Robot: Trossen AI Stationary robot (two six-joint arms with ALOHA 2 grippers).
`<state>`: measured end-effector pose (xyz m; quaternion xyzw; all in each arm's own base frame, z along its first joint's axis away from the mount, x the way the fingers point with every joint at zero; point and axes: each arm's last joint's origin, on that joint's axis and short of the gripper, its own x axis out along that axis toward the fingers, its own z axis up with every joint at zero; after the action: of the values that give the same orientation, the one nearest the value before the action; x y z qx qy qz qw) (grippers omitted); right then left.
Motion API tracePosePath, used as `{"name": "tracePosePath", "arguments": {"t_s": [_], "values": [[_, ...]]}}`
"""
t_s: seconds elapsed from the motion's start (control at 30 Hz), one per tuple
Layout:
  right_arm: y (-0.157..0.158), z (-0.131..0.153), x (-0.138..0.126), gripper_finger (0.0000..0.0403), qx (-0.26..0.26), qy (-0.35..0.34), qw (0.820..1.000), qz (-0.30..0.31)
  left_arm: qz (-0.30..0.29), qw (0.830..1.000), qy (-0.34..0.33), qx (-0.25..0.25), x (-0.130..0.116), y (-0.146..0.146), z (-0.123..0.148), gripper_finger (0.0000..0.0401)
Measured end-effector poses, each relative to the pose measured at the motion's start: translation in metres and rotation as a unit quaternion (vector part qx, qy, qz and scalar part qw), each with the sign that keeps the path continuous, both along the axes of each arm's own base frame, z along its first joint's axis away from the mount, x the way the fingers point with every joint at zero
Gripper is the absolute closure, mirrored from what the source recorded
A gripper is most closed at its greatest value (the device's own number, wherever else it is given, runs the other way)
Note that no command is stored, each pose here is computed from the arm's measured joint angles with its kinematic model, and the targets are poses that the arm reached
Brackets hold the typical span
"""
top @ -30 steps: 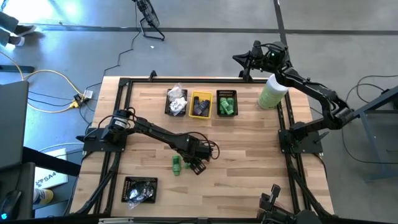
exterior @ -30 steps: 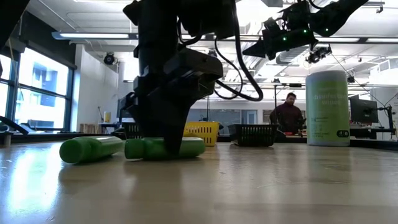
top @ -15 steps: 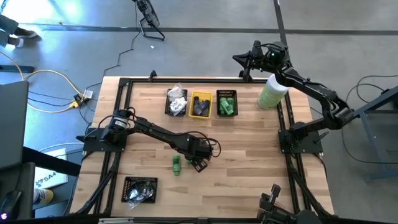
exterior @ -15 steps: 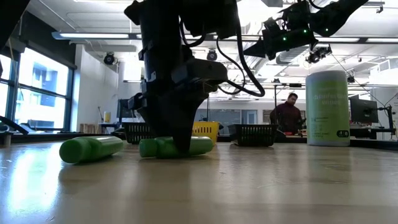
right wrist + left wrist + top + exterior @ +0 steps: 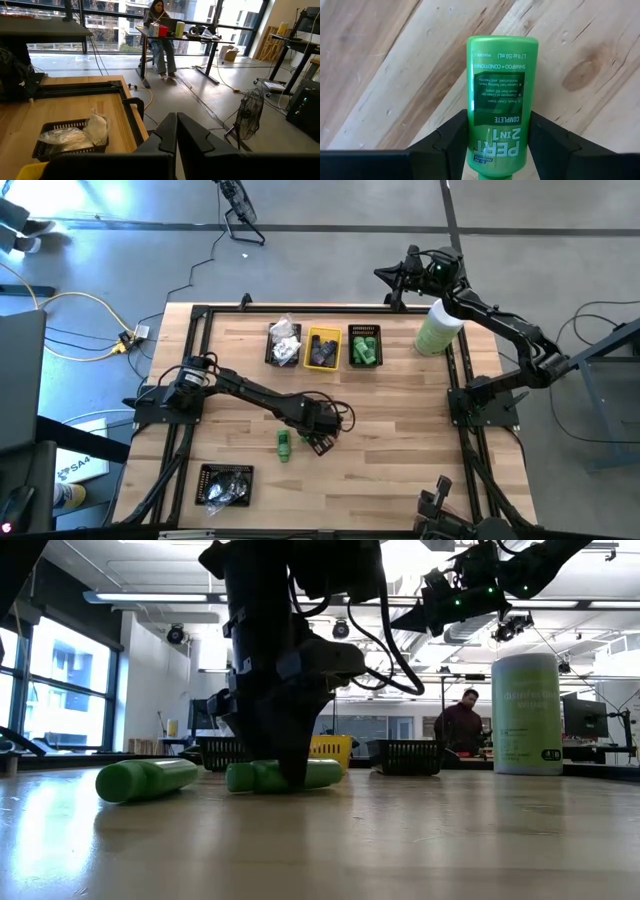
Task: Pick & Place Travel size toiletries
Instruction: Put the green shampoo bottle into the top right black bin
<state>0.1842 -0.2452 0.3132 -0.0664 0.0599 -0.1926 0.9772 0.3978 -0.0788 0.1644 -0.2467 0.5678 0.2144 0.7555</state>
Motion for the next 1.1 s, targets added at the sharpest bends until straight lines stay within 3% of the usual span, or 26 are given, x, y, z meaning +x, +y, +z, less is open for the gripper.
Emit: {"name": "tracePosePath", "arguments": {"t_s": [0.53,0.83,1.1], "values": [[-0.001,0.0,0.0,0.0399,-0.025,0.014,1.0,-0.013,-0.008,1.0,0.001,0.02,0.003,0.025,-0.002,0.0229],[-0.008,-0.001,-0.011,0.0399,-0.032,0.02,0.999,-0.034,0.016,0.999,-0.044,0.01,-0.006,0.051,-0.011,0.0229],[-0.011,-0.001,-0.015,0.0399,-0.026,0.018,0.999,-0.042,-0.008,0.999,-0.04,0.016,-0.007,0.051,-0.012,0.0229]]}}
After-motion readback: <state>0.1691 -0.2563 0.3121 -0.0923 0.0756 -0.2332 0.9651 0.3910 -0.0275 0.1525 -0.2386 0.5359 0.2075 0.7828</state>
